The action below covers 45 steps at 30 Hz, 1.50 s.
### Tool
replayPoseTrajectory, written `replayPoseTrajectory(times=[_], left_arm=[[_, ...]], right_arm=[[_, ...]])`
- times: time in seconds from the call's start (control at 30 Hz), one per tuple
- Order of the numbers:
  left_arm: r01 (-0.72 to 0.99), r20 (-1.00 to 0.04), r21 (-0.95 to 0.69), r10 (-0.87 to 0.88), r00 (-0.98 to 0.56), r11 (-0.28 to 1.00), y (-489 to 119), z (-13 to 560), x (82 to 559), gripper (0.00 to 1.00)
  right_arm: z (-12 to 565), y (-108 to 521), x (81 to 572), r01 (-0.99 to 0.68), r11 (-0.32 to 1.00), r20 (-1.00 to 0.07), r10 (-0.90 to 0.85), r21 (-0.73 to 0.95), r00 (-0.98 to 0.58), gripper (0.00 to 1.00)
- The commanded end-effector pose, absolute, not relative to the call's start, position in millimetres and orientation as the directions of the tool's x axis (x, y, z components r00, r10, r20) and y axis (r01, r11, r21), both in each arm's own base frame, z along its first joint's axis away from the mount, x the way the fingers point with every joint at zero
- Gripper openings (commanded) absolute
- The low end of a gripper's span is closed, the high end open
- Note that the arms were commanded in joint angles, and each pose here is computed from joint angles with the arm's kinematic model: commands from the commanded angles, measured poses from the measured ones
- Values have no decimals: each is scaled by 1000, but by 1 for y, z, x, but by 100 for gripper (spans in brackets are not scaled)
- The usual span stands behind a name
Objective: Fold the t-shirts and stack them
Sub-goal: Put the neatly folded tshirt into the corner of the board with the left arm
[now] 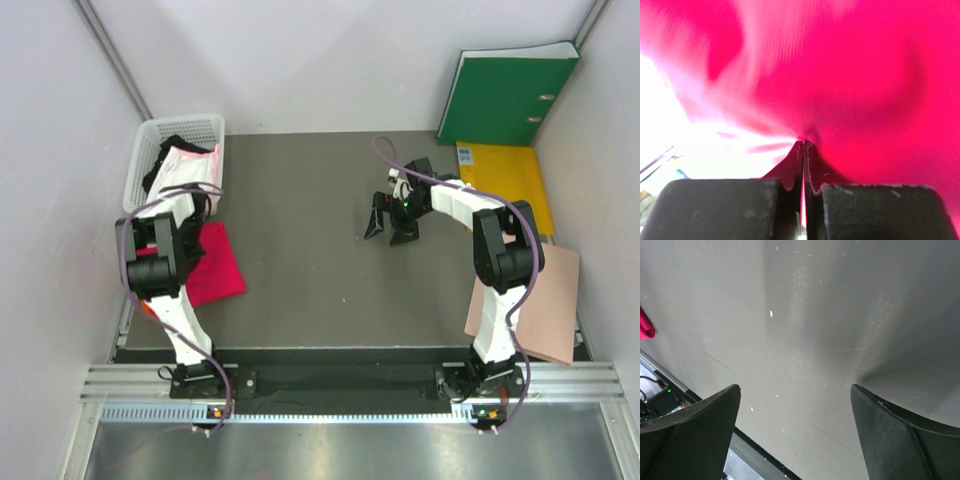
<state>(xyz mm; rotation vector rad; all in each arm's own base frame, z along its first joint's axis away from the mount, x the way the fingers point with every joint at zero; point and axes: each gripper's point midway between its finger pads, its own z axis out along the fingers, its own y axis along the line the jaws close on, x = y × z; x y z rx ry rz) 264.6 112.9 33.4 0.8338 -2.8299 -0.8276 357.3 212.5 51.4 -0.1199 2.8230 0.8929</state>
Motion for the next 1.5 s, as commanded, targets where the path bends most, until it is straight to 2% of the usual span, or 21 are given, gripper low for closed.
replayPoseTrajectory(times=[0.0,0.07,0.2,0.3,0.4,0.57,0.63,0.8,1.07,1.2,1.47], left_arm=[[-634,-355,188,-550,-756,750,72,89,315,0],[-655,-459,74,-558,-691,752,62,127,318,0],[-571,-542,-120,-535,-648,812,26,160,327,0],[-502,-478,-193,-528,-702,843,-3,146,331,0],[-414,-399,-199,-459,-794,888,-42,115,332,0],[-376,-238,-198,-417,-877,905,-76,53,324,0],[-365,-219,-196,-403,-888,910,-81,40,323,0],[-386,-160,-113,-401,-902,915,-74,19,308,0],[-433,-86,150,-424,-901,889,-34,13,255,0],[-447,-71,301,-448,-891,842,-8,23,227,0],[-453,-46,439,-484,-874,776,27,42,194,0]], right_arm=[[76,216,366,-177,802,-271,-19,571,-962,91],[74,217,366,-172,800,-267,-15,574,-964,91],[72,218,364,-171,793,-261,-15,585,-965,91],[71,219,365,-171,792,-260,-17,586,-966,91],[72,220,365,-173,789,-262,-16,590,-965,91],[77,220,366,-181,786,-279,-12,591,-960,91],[77,219,365,-183,786,-284,-10,590,-959,91],[76,216,361,-179,788,-280,-8,589,-960,91],[78,210,367,-169,786,-288,11,595,-958,91],[81,209,372,-171,782,-295,18,600,-955,91],[80,207,376,-162,772,-284,24,614,-959,91]])
